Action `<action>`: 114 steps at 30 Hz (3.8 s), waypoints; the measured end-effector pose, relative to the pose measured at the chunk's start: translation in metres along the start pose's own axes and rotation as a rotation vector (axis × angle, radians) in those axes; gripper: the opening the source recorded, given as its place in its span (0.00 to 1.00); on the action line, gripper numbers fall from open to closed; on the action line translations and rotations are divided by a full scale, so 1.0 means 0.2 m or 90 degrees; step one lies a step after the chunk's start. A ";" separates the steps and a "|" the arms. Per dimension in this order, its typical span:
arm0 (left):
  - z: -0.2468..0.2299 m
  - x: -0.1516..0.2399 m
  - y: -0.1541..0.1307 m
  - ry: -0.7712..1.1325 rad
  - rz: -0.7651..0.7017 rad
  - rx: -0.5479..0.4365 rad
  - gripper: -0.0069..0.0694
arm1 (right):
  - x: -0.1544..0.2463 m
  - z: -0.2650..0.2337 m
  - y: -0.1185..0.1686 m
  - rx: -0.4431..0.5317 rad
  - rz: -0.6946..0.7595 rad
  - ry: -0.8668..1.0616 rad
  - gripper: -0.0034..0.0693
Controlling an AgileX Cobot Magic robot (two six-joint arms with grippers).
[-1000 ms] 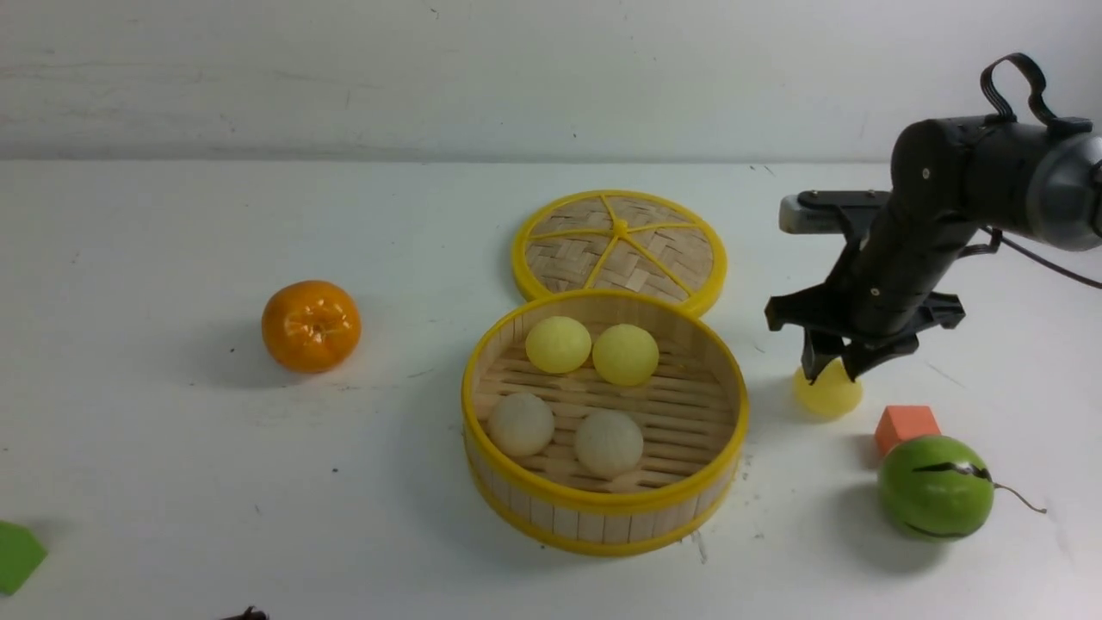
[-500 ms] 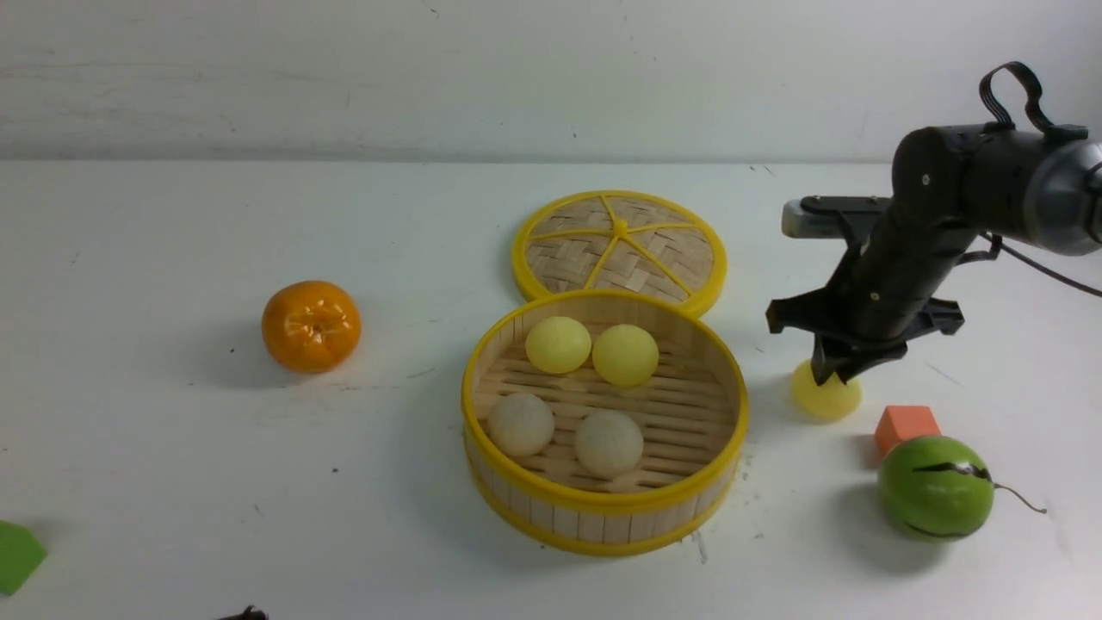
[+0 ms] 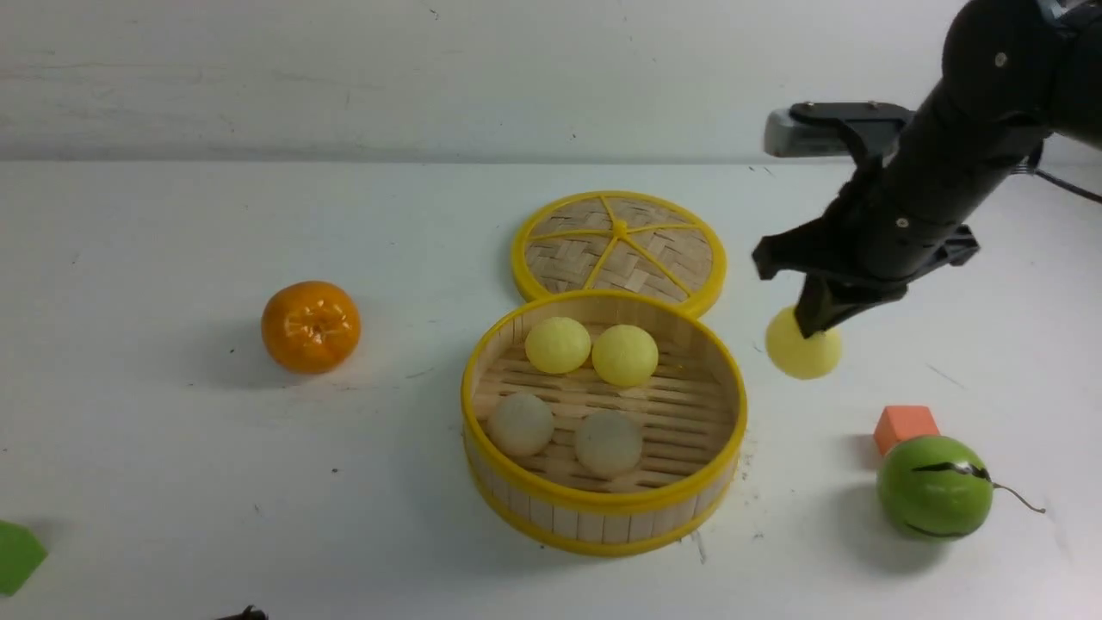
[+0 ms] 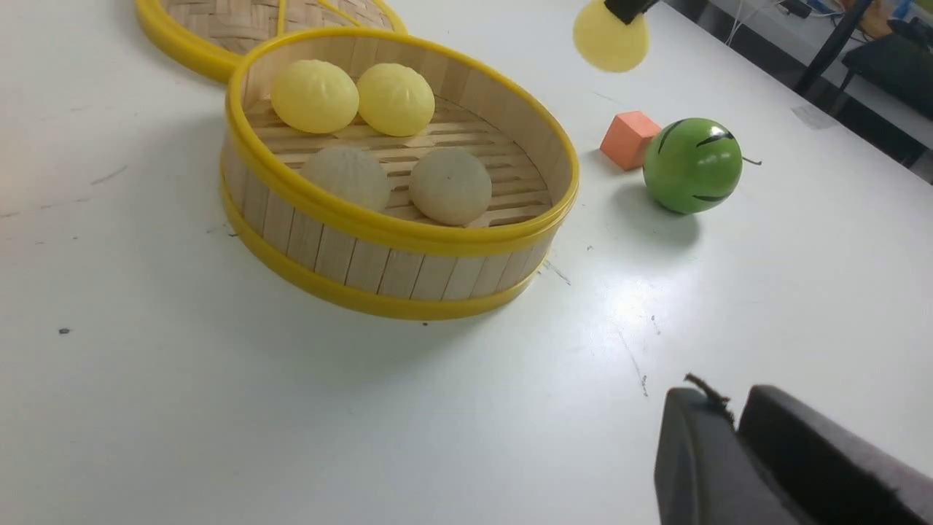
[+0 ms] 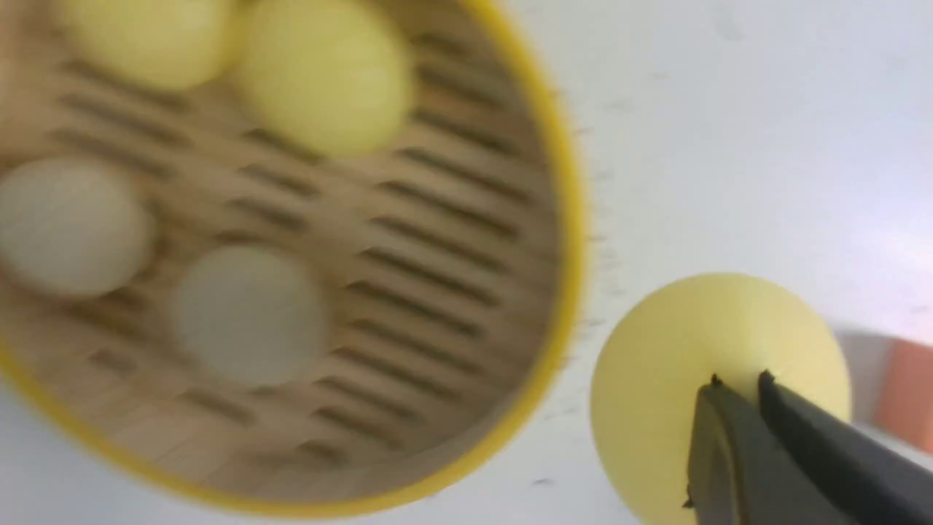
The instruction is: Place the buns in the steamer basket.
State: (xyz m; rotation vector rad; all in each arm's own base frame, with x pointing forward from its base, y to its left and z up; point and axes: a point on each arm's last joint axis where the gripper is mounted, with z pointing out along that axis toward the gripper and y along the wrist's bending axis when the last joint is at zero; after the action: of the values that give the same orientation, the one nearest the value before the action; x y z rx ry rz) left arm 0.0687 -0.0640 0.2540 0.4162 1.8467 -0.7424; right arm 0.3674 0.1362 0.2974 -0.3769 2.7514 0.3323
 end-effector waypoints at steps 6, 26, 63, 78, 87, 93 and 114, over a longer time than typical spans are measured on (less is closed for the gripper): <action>0.00 0.00 0.00 0.000 0.000 0.000 0.19 | 0.03 0.16 0.26 -0.022 -0.076 0.021 0.05; 0.00 0.00 0.00 0.000 0.000 0.000 0.19 | 0.00 0.42 0.21 0.026 -0.055 0.016 0.60; 0.00 0.00 0.00 -0.004 0.000 0.000 0.19 | 1.82 -0.70 -0.12 -0.079 0.019 -0.556 0.02; 0.00 0.00 0.00 0.000 0.000 -0.001 0.20 | 1.71 -0.28 -0.24 0.172 0.061 -0.693 0.02; 0.00 0.00 0.00 0.000 0.000 -0.001 0.21 | 1.80 -0.09 -0.28 0.192 0.078 -0.591 0.02; 0.00 0.00 0.00 0.000 0.000 -0.001 0.22 | 1.80 -0.09 -0.28 0.192 0.078 -0.587 0.02; 0.01 0.07 0.05 -0.062 0.009 -0.019 0.24 | 1.80 -0.09 -0.28 0.193 0.079 -0.585 0.03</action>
State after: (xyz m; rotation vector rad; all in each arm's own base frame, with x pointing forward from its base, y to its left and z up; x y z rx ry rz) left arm 0.0700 -0.0585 0.2377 0.3674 1.7598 -0.7131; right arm 0.0524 0.0007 0.1726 0.0390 1.8739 0.0730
